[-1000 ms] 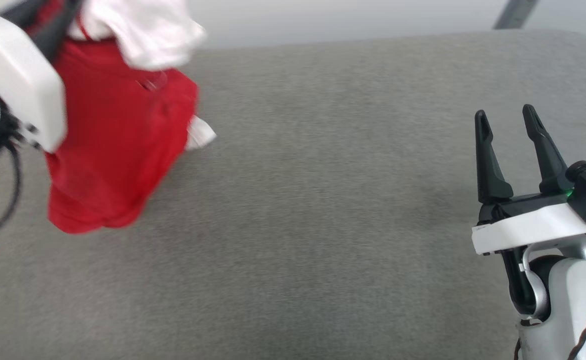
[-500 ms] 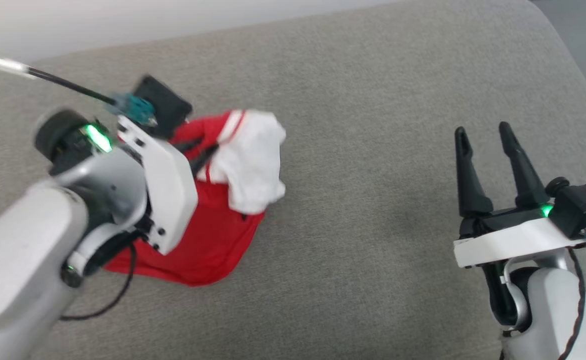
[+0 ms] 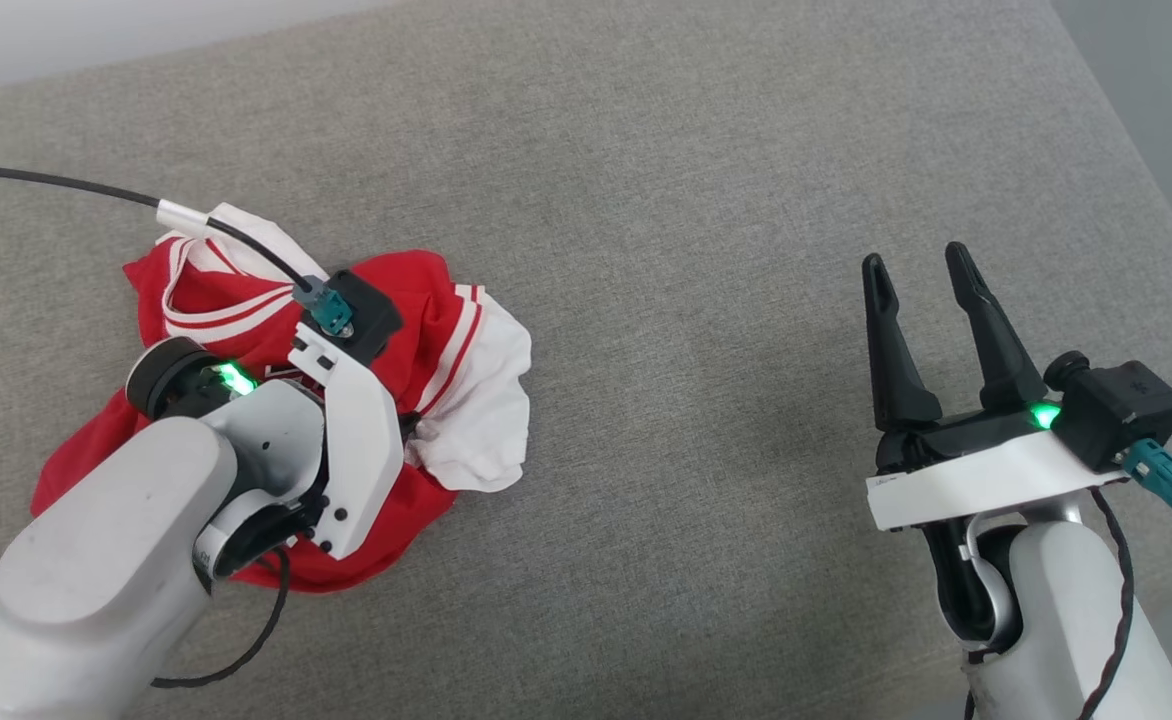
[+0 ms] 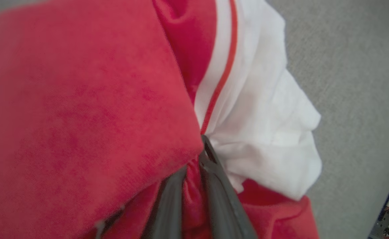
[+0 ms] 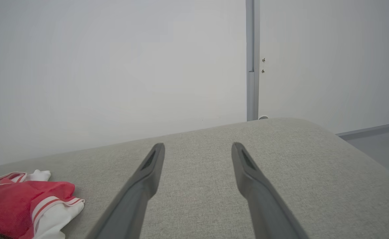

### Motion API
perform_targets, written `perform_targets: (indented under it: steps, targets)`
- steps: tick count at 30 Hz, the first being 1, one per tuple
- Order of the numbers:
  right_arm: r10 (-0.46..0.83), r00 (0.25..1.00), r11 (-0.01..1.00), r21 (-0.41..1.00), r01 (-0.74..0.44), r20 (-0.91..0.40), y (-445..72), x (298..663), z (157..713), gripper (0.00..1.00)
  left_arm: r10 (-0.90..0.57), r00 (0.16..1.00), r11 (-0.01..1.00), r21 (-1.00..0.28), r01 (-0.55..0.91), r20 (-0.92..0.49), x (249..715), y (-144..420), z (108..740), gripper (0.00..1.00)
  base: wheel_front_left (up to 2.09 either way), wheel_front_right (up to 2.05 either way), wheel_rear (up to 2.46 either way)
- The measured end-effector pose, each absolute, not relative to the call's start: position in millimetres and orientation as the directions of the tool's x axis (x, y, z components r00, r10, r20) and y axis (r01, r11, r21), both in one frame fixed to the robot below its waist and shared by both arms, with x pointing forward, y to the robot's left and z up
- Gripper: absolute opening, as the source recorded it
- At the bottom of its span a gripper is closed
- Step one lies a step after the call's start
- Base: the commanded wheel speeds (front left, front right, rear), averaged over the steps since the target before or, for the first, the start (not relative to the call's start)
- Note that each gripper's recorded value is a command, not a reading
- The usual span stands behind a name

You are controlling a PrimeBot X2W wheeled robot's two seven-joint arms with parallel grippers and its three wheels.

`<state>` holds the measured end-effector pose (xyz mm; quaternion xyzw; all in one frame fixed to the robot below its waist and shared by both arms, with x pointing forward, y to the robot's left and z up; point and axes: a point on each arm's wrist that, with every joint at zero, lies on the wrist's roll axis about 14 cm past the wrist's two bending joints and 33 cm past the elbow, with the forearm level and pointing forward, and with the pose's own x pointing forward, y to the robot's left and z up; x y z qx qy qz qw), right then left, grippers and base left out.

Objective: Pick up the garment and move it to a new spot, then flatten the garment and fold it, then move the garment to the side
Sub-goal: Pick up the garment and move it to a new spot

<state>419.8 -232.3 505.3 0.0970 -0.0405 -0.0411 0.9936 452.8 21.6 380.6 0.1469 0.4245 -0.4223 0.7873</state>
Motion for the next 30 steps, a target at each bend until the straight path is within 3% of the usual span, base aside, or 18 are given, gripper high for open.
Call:
perform_targets:
  steps: [8,9,10,14,22,30]
  targets:
    - [-0.088,0.994,0.978,0.196,0.074,0.063,-231.8,423.7,498.8,1.00,-0.523,0.256,0.606,-0.143,0.782,-0.813,455.2,20.3,361.2,0.01,0.00,0.00,0.00]
    - [-0.084,0.994,0.978,0.197,0.070,0.066,-230.7,425.0,499.5,1.00,-0.529,0.261,0.606,-0.144,0.783,-0.807,455.6,20.0,361.8,0.69,0.00,0.00,0.00]
    - [-0.080,0.994,0.978,0.198,0.064,0.071,-229.1,426.5,500.9,1.00,-0.536,0.270,0.608,-0.144,0.780,-0.800,456.1,19.7,363.2,1.00,0.00,0.00,0.00]
    - [-0.064,0.994,0.978,0.202,0.046,0.083,-223.4,429.9,504.3,1.00,-0.592,0.323,0.609,-0.147,0.779,-0.739,459.1,12.1,379.8,1.00,0.00,0.00,0.00]
    - [-0.018,0.993,0.981,0.193,-0.004,0.114,-206.5,431.6,514.9,1.00,-0.670,0.516,0.651,-0.090,0.753,-0.533,470.2,25.3,441.4,1.00,0.00,0.00,0.00]
    - [0.041,0.991,0.980,0.190,-0.065,0.125,-184.7,428.1,525.5,1.00,-0.587,0.739,0.788,-0.025,0.615,-0.330,469.7,80.1,493.4,1.00,0.00,0.00,0.00]
